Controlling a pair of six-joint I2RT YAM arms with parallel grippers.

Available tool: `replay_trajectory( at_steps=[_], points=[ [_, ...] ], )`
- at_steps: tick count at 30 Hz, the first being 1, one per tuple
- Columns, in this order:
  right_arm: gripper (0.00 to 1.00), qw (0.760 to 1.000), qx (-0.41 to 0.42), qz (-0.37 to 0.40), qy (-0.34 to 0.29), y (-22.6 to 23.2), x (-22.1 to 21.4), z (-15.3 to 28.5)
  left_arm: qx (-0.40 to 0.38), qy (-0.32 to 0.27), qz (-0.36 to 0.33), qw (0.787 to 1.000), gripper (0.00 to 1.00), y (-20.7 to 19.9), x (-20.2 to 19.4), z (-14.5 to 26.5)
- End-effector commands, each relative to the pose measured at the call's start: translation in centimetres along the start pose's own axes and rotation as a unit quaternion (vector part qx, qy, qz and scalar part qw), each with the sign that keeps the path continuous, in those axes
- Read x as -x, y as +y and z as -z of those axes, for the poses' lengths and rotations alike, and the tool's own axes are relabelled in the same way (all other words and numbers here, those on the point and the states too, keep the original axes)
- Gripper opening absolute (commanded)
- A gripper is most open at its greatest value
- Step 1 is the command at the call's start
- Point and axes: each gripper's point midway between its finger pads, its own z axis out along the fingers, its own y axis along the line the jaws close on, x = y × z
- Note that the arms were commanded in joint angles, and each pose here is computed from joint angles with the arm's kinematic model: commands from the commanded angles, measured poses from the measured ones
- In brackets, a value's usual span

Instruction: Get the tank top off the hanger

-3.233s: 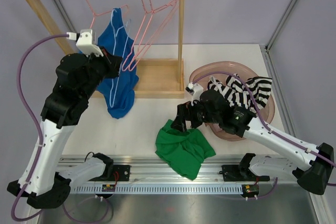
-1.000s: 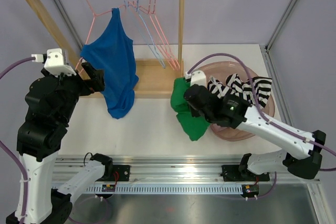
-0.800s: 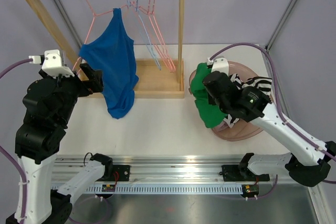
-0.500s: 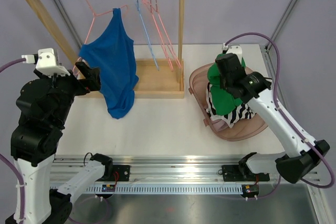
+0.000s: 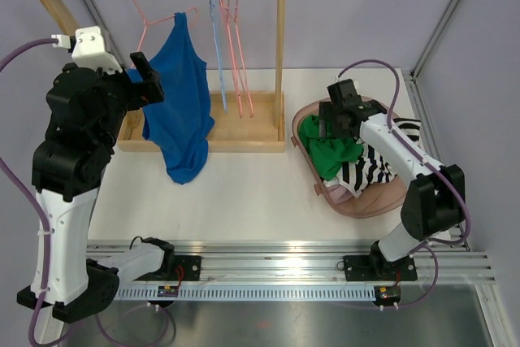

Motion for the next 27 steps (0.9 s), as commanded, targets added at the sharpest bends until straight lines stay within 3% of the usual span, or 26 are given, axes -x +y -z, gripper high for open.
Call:
replay_trajectory(
  at_steps=[1,5,11,15,19,27],
  points=[
    [0.99,0.993,0.002,-0.049,-0.104,-1.3,5.0,5.9,0.035,-0.048,-0.016,0.998,0.99,1.1,3.2,-0.5],
    [0.99,0.987,0.021,-0.066,-0.142,-2.7,5.2,10.5,0.054,-0.042,-0.032,0.997,0.99,1.5,3.9,-3.1],
    [0.99,0.958,0.181,-0.043,-0.219,-0.3,4.3,17.8,0.025,-0.009,-0.025,0.999,0.99,2.4,3.5,-7.3],
    [1.00,0.936,0.273,-0.021,-0.222,1.9,2.8,20.2,-0.065,0.012,-0.018,0.998,0.99,1.5,3.2,-9.6],
    [1.00,0.923,0.324,-0.007,-0.205,3.5,1.7,20.9,-0.103,0.016,-0.031,0.994,0.99,1.6,3.2,-11.6],
    [0.99,0.916,0.356,-0.009,-0.186,4.8,0.9,20.5,-0.139,0.060,-0.022,0.988,0.52,0.8,1.1,-14.4]
  ],
)
